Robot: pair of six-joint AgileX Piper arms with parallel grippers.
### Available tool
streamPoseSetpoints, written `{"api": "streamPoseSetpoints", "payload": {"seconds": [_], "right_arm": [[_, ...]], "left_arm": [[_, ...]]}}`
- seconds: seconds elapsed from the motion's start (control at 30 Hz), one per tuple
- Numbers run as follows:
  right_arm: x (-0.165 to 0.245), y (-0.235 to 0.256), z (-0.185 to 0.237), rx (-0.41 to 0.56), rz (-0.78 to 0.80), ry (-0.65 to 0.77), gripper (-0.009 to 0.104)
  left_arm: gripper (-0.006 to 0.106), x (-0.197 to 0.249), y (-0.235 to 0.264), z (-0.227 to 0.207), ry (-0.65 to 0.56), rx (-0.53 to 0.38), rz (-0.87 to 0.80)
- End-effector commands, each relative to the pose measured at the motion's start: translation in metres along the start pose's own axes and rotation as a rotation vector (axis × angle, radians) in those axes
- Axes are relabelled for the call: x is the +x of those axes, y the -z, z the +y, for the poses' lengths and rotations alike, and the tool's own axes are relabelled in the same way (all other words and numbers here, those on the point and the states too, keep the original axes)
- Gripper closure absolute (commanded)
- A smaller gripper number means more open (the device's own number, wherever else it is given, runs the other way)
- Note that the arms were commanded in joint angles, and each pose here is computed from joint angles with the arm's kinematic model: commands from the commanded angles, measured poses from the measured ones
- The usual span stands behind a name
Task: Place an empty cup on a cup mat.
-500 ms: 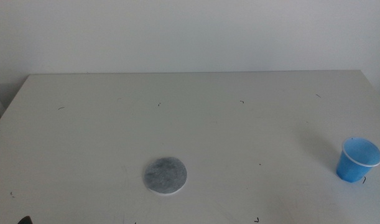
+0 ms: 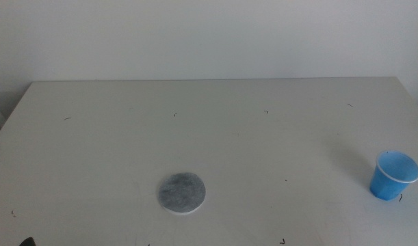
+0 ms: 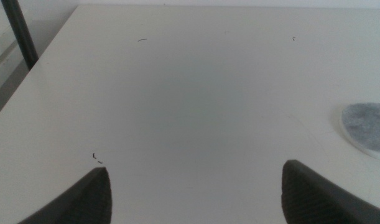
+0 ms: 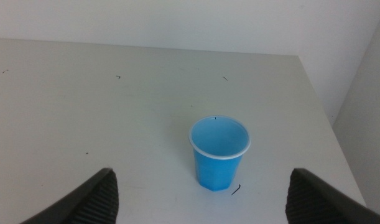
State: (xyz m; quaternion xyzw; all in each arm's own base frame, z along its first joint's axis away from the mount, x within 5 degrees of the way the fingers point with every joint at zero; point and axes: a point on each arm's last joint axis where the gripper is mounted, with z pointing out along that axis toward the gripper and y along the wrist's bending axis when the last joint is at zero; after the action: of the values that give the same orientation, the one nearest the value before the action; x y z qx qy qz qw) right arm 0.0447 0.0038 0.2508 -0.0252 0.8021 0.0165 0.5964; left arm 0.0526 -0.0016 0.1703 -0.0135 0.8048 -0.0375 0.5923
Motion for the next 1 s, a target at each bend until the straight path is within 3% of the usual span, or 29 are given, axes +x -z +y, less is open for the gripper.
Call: {"api": "streamPoseSetpoints", "payload": {"seconds": [0.0, 0.33, 0.57, 0.97], "right_arm": [[-0.028, 0.005, -0.001, 0.010, -0.028, 0.018, 0.004], [-0.091, -0.002, -0.001, 0.000, 0.178, 0.017, 0.004], [-0.146, -0.018, 0.000, -0.011, 0.271, -0.103, 0.004], [-0.193, -0.069, -0.008, 0.084, 0.497, -0.205, 0.004]], "left_arm": [[-0.005, -0.008, 0.002, -0.001, 0.011, 0.011, -0.084], [-0.005, -0.008, 0.002, -0.001, 0.011, 0.011, -0.084], [-0.005, -0.008, 0.002, -0.001, 0.011, 0.011, -0.084], [-0.005, -0.008, 0.002, -0.001, 0.011, 0.011, -0.084]]}}
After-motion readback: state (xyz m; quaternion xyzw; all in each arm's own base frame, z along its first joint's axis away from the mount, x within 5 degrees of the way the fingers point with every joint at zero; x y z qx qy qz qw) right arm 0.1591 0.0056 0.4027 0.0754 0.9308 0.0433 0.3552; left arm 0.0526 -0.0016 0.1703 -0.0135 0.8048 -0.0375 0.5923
